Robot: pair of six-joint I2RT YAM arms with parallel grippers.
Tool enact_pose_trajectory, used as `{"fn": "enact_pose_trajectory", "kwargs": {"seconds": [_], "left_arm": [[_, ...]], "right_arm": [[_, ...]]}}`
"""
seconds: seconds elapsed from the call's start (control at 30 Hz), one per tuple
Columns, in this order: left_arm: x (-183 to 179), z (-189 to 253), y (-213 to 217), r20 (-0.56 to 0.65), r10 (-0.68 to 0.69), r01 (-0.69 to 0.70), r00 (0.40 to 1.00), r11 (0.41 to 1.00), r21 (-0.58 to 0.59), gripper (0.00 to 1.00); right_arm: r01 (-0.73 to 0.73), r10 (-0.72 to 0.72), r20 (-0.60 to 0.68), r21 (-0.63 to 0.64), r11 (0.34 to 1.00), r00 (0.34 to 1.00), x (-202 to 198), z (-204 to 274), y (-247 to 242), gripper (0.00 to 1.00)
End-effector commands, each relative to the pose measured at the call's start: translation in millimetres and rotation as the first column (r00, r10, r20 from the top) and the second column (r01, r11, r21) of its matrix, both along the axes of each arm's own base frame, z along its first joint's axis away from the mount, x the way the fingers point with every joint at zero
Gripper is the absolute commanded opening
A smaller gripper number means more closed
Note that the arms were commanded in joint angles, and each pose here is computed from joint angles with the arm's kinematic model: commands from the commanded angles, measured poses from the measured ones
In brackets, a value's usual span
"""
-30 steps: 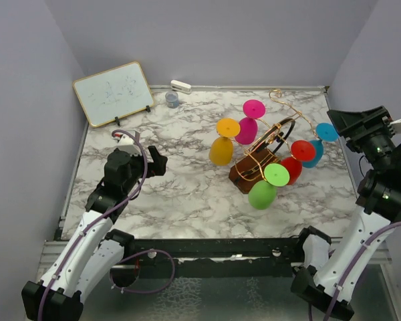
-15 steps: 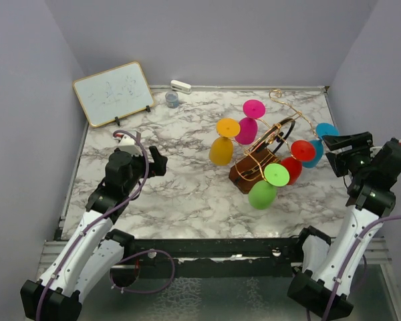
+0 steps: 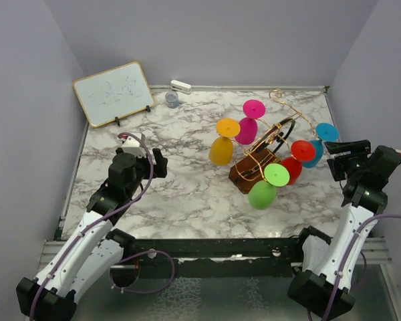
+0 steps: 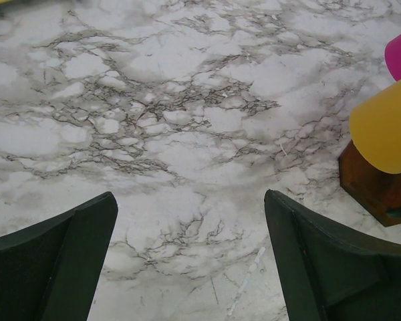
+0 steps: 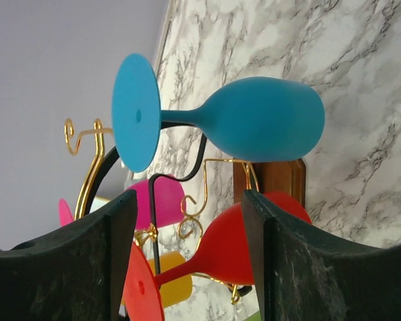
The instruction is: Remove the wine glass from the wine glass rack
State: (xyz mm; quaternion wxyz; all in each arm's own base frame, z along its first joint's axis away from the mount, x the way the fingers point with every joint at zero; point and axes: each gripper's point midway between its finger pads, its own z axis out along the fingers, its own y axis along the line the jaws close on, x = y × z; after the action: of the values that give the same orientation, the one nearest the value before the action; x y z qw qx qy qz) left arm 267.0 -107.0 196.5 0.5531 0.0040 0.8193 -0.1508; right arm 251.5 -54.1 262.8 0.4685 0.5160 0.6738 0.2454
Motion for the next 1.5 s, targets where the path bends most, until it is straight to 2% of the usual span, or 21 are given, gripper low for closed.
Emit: {"fn": "enact_pose_trajectory", "kwargs": {"seconds": [0.0, 0.2, 0.5, 0.93, 1.17, 1.47], "left_arm": [[1.3, 21.7, 12.8, 0.083, 0.056, -0.059, 0.995, 0.997, 0.042, 0.94], [2.8, 21.3, 15.7, 0.084, 0.072, -0.076, 0.994, 0.996, 0.052, 0.94], [3.8, 17.1, 15.8, 0.069, 0.075, -0.08, 0.995, 0.995, 0.06, 0.94], [4.6, 14.2, 19.0, 0.064, 0.092, -0.097, 0.994, 0.993, 0.07, 0.94], [5.1, 13.5, 20.1, 0.064, 0.098, -0.103, 0.993, 0.992, 0.074, 0.94], [4.8, 13.1, 20.2, 0.065, 0.098, -0.102, 0.993, 0.992, 0.074, 0.94]], "right_arm": [[0.056, -0.051, 0.08, -0.064, 0.996, 0.995, 9.7, 13.7, -15.5, 0.63], [0.049, -0.04, 0.128, -0.073, 0.996, 0.991, 19.6, 13.9, -18.7, 0.62], [0.038, -0.028, 0.166, -0.062, 0.997, 0.986, 36.8, 9.7, -25.6, 0.54], [-0.025, 0.031, 0.209, -0.029, 0.999, 0.977, 53.3, 3.2, -21.9, 0.46], [-0.027, 0.032, 0.223, -0.027, 0.999, 0.974, 52.8, 4.3, -20.7, 0.35], [-0.033, 0.039, 0.256, -0.028, 0.999, 0.966, 50.5, 16.9, -16.6, 0.28]]}}
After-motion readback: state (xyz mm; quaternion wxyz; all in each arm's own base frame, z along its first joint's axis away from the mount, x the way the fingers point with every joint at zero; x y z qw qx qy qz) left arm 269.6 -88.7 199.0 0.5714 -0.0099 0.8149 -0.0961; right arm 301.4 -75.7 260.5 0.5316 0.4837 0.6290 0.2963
